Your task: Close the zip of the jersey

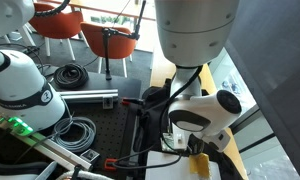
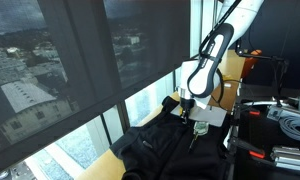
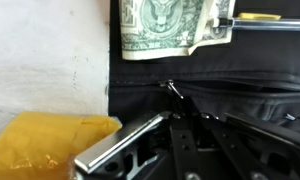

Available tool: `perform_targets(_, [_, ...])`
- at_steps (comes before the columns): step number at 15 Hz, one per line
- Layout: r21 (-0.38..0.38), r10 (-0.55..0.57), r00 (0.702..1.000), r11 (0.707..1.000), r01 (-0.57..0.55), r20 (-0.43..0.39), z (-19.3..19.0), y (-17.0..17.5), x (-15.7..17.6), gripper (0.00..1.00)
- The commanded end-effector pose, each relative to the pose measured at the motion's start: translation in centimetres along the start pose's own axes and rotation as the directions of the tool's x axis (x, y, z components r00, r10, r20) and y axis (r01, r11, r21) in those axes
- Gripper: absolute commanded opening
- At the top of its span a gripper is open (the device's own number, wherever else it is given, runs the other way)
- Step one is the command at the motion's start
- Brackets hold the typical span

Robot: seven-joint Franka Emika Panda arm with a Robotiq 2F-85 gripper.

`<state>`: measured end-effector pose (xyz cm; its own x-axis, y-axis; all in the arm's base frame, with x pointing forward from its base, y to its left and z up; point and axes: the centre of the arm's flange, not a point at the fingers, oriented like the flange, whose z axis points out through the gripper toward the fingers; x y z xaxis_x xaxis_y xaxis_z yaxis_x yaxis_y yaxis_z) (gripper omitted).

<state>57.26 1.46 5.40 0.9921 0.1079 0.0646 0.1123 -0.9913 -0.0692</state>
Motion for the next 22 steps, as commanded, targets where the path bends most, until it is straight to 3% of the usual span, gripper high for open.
perform_targets(1, [-0.01,-0.08,0.997,0.997,0.08,-0.005,-0.5,-2.8,-2.1,0.02])
perform_targets(7, [-0.031,-0.218,0.976,0.975,0.218,0.0,0.1,-7.4,-4.0,0.02])
perform_targets(16, [-0.031,-0.322,0.947,0.947,0.321,-0.012,-5.8,-13.5,-1.5,0.02])
perform_targets(22, [0.058,-0.368,0.928,0.929,0.365,0.053,-8.1,-17.6,-1.1,0.02])
